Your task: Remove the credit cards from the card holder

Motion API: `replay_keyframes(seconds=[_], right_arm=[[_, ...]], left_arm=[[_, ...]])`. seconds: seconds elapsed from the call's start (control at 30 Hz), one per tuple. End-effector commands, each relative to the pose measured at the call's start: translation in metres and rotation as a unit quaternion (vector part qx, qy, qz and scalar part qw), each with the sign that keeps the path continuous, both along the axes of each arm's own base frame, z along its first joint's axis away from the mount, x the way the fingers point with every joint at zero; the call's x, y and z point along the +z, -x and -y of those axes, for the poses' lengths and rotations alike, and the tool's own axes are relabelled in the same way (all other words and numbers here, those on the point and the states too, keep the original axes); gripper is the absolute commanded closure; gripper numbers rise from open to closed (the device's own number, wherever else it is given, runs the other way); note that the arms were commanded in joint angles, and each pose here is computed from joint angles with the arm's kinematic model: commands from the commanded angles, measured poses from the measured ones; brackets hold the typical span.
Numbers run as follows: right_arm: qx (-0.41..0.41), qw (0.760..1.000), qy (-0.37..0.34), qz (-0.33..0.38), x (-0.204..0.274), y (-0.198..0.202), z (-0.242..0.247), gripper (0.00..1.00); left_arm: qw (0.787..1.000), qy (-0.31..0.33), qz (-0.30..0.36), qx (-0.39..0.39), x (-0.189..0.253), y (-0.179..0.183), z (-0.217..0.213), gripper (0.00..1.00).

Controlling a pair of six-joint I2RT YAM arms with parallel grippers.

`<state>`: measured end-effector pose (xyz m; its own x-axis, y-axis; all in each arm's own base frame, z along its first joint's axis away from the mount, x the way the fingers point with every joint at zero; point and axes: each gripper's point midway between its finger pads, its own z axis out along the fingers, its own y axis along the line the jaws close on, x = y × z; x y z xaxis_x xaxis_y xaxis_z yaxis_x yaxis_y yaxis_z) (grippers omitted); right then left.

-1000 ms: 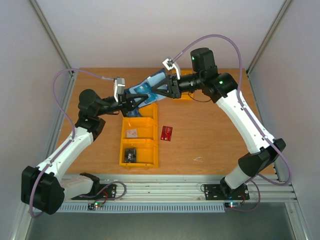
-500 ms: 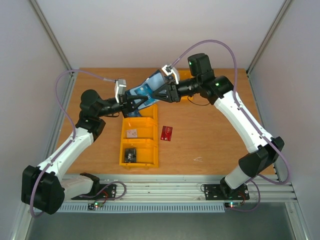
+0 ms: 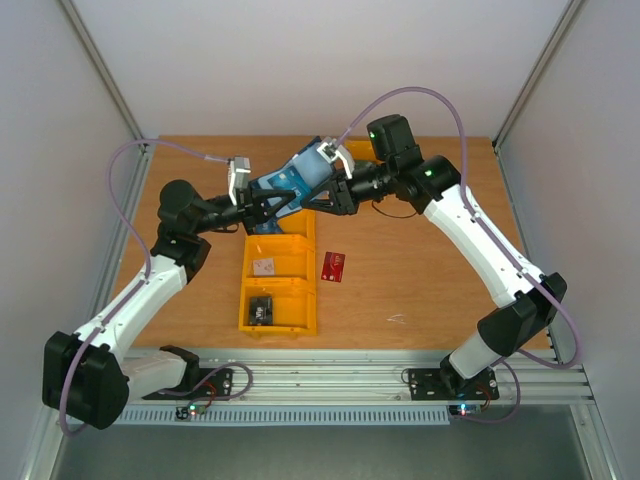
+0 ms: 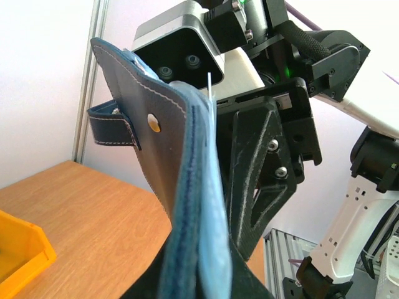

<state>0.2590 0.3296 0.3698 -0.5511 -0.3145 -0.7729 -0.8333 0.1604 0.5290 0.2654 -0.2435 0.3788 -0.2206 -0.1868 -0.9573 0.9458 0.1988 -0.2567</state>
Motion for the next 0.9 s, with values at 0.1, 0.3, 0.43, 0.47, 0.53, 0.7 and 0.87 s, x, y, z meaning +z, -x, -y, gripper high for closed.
replay_keyframes(seconds=[0.1,0.3,0.43,0.47,0.53,0.7,0.87], right_arm=[[0.017,0.999,-0.022,0.028,0.017,0.013,0.001,0.87],[0.013,0.999,-0.035,0.029,0.027,0.015,0.006,0.99],[0.005,0.998,-0.041,0.042,0.034,0.014,0.008,0.99],[0.000,0.998,-0.042,0.045,0.035,0.013,0.010,0.99],[-0.006,0.998,-0.041,0.050,0.037,0.011,0.012,0.99],[-0.017,0.998,-0.041,0.054,0.041,0.009,0.018,0.99],[-0.027,0.997,-0.037,0.055,0.041,0.005,0.023,0.99]], left_arm=[[0.998,0.021,0.065,-0.016,0.031,0.017,-0.001,1.00],[0.998,0.018,0.063,-0.017,0.028,0.018,-0.001,1.00],[0.998,0.016,0.057,-0.017,0.026,0.018,-0.001,0.97],[0.998,0.016,0.055,-0.017,0.025,0.019,-0.001,0.94],[0.998,0.016,0.052,-0.018,0.024,0.019,-0.001,0.86],[0.999,0.015,0.048,-0.018,0.023,0.020,-0.002,0.81],[0.999,0.015,0.047,-0.018,0.022,0.019,-0.002,0.80]])
